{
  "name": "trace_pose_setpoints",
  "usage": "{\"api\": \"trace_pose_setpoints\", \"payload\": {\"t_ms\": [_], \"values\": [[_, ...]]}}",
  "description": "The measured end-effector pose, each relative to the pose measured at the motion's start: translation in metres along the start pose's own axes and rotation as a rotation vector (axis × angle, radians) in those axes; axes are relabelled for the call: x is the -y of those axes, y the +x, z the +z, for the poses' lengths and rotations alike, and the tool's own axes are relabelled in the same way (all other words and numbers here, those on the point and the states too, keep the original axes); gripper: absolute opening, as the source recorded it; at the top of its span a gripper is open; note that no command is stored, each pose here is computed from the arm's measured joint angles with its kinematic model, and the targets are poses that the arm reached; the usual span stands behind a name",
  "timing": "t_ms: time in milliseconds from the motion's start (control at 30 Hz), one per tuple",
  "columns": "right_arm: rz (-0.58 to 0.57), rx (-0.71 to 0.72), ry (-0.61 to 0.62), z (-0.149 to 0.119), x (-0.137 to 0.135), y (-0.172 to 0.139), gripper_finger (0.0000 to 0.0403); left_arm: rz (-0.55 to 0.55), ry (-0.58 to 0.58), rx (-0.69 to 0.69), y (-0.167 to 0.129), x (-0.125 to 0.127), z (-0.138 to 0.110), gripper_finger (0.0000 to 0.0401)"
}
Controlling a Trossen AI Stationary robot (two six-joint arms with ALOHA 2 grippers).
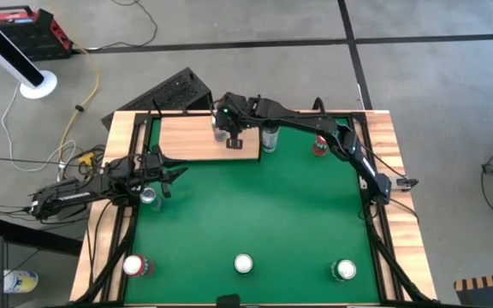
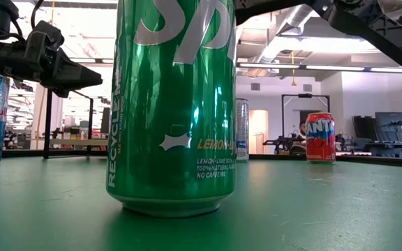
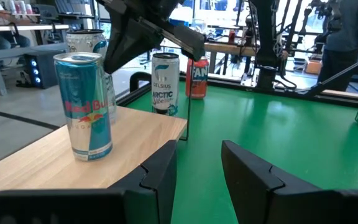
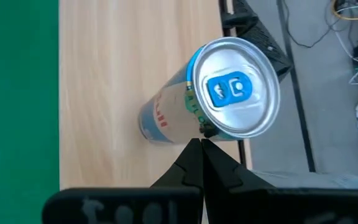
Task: Place canned beverage on shelf
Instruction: Put the right blue soda can on the shelf
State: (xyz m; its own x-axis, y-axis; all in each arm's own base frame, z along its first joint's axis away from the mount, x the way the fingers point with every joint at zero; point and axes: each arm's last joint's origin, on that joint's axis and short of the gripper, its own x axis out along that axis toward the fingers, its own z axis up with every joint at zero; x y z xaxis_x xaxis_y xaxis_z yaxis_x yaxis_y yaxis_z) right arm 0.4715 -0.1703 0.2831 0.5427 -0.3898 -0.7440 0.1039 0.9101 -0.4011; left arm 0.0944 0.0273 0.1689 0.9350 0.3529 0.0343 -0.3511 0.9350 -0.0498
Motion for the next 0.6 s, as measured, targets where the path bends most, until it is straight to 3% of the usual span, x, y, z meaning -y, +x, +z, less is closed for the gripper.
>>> {"api": "trace_pose_setpoints", "payload": {"t_ms": [200,367,600], "values": [[0.042,-0.047,-0.029,0.001,-0.017,-0.003,0.0018,0.0,0.0,0.0,0.0,0.0,0.0,0.0112],[0.047,0.006,-0.069,0.01,-0.028,-0.006,0.0018,0.0,0.0,0.0,0.0,0.0,0.0,0.0112],[0.02,0.052,-0.058,0.013,-0.022,-0.005,0.0018,0.0,0.0,0.0,0.0,0.0,0.0,0.0112]]}}
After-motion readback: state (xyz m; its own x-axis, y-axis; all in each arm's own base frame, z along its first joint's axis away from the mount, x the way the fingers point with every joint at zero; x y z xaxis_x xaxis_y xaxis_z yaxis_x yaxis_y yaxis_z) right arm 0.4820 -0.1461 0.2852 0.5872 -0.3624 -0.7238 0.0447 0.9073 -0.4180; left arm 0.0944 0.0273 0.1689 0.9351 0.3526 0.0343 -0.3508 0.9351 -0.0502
